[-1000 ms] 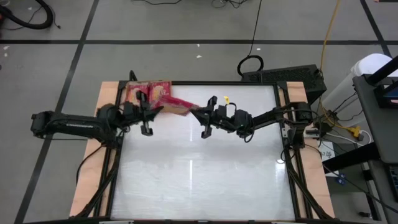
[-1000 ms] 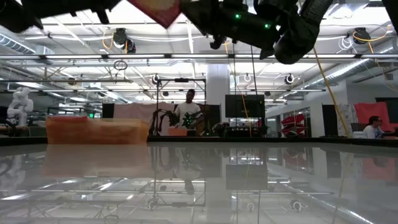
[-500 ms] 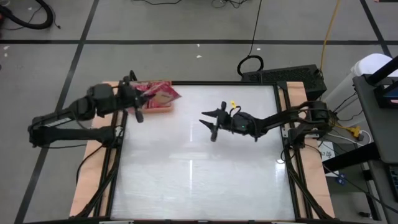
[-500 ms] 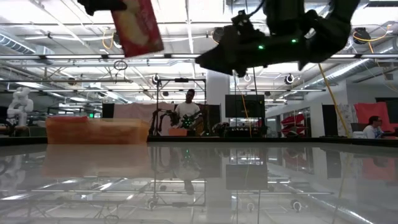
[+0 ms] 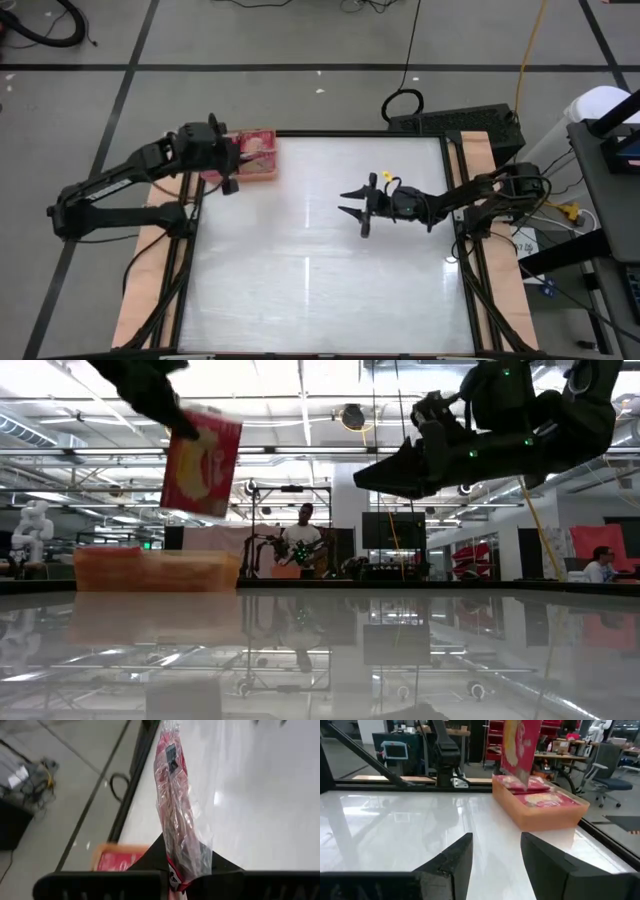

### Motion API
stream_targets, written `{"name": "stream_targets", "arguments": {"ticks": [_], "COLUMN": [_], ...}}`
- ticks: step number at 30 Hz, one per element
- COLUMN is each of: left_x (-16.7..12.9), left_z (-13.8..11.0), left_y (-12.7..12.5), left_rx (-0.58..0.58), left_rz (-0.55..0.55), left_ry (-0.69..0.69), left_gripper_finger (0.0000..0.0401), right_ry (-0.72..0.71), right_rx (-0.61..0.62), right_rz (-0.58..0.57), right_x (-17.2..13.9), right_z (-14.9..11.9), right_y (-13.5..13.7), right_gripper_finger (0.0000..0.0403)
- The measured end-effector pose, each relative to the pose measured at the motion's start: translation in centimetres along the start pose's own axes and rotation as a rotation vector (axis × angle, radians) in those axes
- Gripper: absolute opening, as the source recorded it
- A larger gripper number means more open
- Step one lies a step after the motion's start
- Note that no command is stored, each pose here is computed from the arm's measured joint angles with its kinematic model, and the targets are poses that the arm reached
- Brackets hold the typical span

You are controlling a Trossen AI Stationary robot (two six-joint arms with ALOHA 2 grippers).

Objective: Sort popcorn bags into baskets
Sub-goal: Put the red popcorn bag into the orange bin

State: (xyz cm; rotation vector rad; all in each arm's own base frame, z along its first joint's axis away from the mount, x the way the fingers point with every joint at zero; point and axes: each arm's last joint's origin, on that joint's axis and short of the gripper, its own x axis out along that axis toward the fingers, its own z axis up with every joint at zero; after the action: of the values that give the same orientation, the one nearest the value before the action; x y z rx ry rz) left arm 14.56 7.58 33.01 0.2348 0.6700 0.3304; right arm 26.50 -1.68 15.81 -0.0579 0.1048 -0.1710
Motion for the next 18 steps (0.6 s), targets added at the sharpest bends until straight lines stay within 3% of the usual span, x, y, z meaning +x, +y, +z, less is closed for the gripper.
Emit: {"name": "stream_targets", "arguments": {"ticks": [7,18], "left_x": [2.3,5.0], "left_z": [-0.6,-2.5], "left_y": [1.8,4.8], "left_rx": [0.027,-0.091], "left_rz": [0.032,-0.074], "left_ry": [0.092,0.122], "left_gripper_finger": [0.0025,0.0026], "right_ry": [0.005,0.009], "right_rx": [-0.003,-0.040], "right_rz": [0.043,0.059], "right_x": [-0.4,-0.4], "right_z": [-0.4,-0.5], "right_y": [0.1,0.3], "right_gripper_finger": [0.0158,0.0157]}}
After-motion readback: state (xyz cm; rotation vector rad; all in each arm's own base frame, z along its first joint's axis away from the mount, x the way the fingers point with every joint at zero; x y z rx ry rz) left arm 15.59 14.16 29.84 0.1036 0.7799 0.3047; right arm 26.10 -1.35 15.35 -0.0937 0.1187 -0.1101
